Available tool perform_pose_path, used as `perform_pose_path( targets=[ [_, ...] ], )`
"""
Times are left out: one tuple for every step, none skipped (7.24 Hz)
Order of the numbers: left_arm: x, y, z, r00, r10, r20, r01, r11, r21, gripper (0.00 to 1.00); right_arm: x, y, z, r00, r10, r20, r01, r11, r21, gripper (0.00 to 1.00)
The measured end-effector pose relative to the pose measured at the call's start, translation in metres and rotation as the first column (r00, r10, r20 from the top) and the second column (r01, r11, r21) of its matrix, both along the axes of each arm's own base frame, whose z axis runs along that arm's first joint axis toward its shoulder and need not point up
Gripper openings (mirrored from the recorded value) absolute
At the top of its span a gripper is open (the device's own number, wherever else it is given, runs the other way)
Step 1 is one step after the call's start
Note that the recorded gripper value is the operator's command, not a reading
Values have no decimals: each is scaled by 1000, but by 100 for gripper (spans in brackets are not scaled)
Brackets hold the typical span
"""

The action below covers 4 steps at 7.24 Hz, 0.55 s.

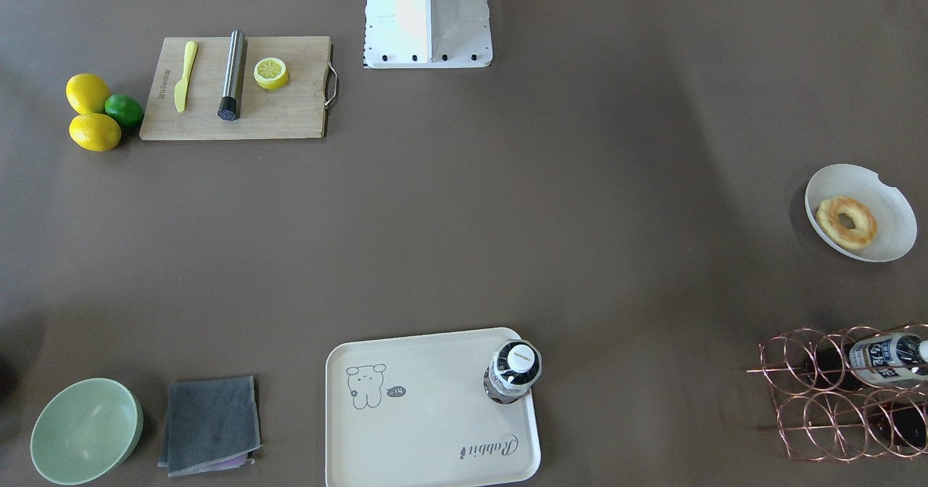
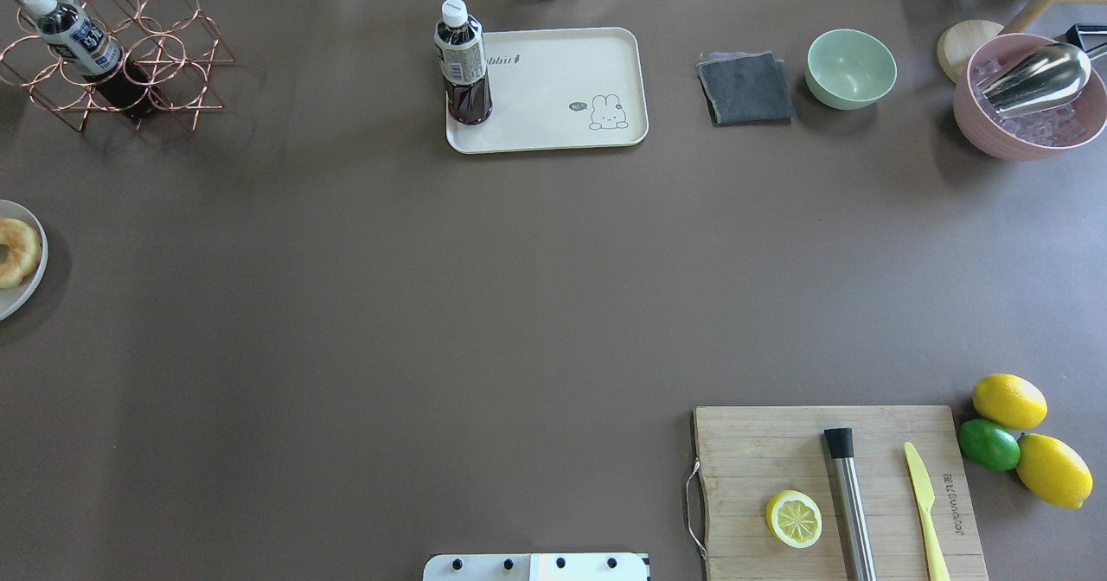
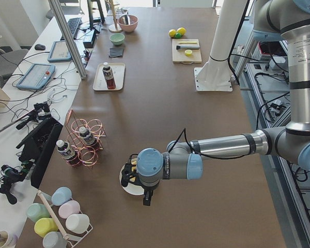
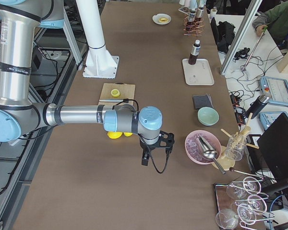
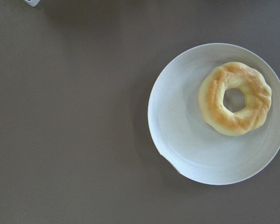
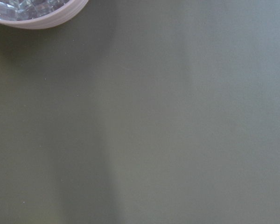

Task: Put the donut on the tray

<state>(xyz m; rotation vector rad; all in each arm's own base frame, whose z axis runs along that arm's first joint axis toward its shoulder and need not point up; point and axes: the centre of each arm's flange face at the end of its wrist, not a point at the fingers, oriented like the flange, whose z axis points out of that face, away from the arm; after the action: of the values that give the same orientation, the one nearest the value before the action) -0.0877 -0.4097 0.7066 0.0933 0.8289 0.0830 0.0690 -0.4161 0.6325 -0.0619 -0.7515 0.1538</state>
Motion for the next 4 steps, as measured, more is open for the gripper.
perform_pose_path(
  targets=[
    [-1, 0, 0, 1000, -1, 1, 1, 1000, 1, 98, 1, 0, 0, 1000, 2, 0, -2, 1000, 0, 100],
    [-2, 0, -3, 1000, -4, 2, 4, 1000, 7, 98, 1, 0, -1, 1000, 3, 0, -3, 1000, 2, 100],
    [-2, 4, -6, 1000, -6, 3, 6, 1000, 11, 98, 2, 1, -1, 1000, 5, 0, -5, 1000, 4, 100],
    [-2, 6, -8, 1000, -6, 3, 6, 1000, 14, 98, 2, 1, -2, 1000, 6, 0, -6, 1000, 4, 100]
  ],
)
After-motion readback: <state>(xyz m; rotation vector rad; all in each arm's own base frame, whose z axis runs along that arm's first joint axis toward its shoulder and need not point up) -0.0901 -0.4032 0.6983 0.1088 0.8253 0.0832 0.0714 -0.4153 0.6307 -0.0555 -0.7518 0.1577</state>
